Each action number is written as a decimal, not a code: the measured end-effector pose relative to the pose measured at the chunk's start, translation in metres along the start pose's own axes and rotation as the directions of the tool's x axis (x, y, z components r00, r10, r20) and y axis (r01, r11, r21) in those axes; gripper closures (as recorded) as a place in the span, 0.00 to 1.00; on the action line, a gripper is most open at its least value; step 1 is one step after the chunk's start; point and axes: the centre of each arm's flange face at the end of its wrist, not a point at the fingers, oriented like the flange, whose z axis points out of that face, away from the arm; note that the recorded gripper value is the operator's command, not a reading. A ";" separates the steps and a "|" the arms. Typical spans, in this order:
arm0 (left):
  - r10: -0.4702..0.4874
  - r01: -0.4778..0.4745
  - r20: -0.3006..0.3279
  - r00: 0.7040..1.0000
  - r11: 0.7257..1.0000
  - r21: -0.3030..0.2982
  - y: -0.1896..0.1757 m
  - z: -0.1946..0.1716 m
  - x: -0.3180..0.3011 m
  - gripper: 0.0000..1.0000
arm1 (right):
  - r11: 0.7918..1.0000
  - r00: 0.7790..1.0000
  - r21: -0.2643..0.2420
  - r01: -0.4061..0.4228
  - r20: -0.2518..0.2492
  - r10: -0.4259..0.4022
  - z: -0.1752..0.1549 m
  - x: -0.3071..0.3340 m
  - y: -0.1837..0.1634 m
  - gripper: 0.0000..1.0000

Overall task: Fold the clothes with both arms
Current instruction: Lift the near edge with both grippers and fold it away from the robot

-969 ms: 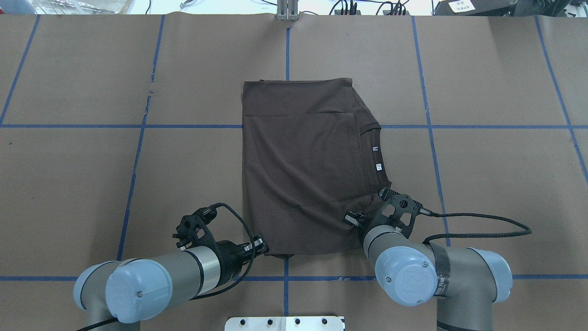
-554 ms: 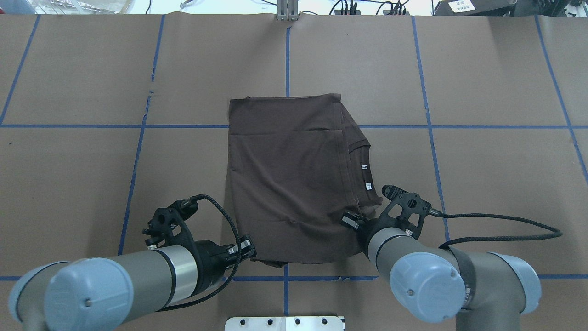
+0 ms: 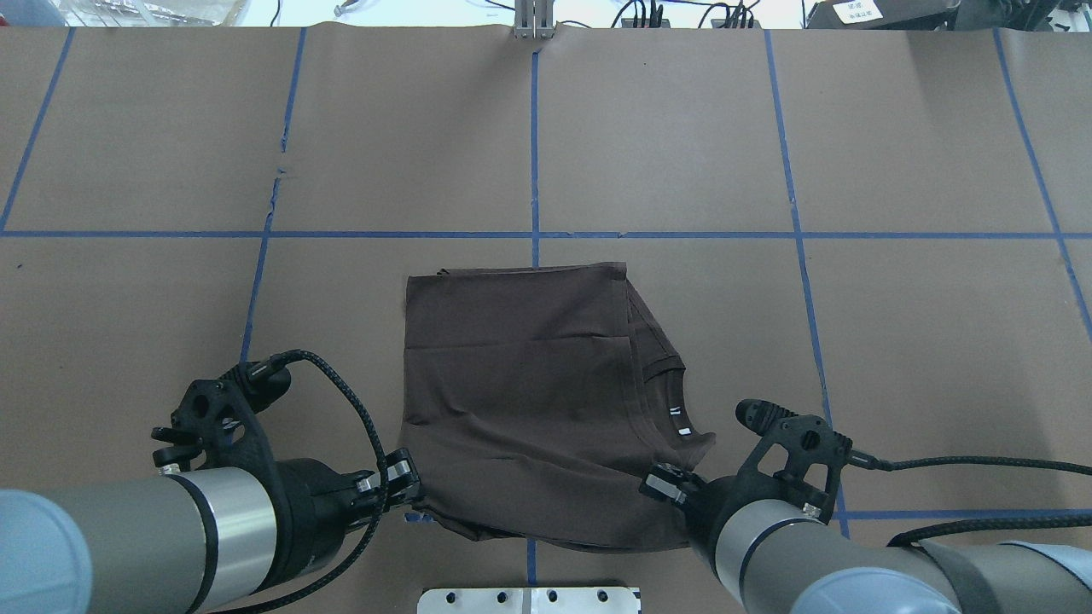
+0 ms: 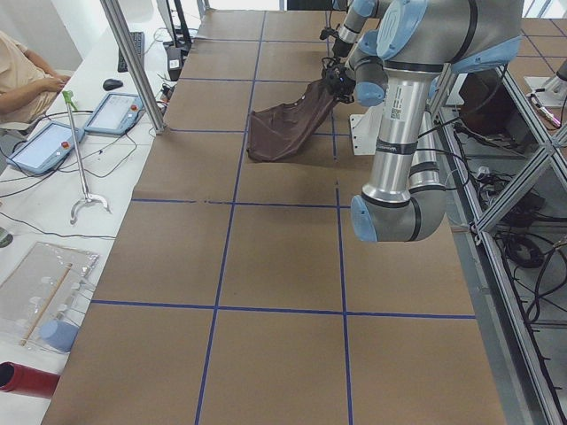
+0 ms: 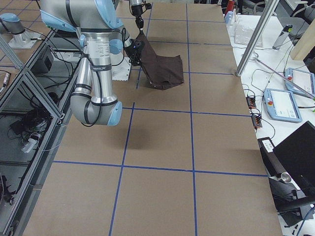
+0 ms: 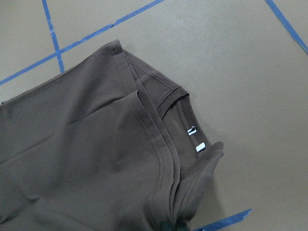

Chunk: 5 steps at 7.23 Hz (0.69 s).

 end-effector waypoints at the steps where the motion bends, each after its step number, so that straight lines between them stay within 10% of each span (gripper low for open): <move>1: 0.026 -0.027 0.029 0.999 0.999 0.039 -0.011 0.019 0.004 1.00 | 1.000 1.000 0.030 -0.006 -0.019 0.006 0.019 -0.016 -0.001 1.00; 5: 0.124 -0.146 0.117 0.985 0.967 0.209 -0.112 0.075 0.040 1.00 | 0.990 0.997 0.133 -0.050 -0.057 0.058 0.094 -0.074 -0.088 1.00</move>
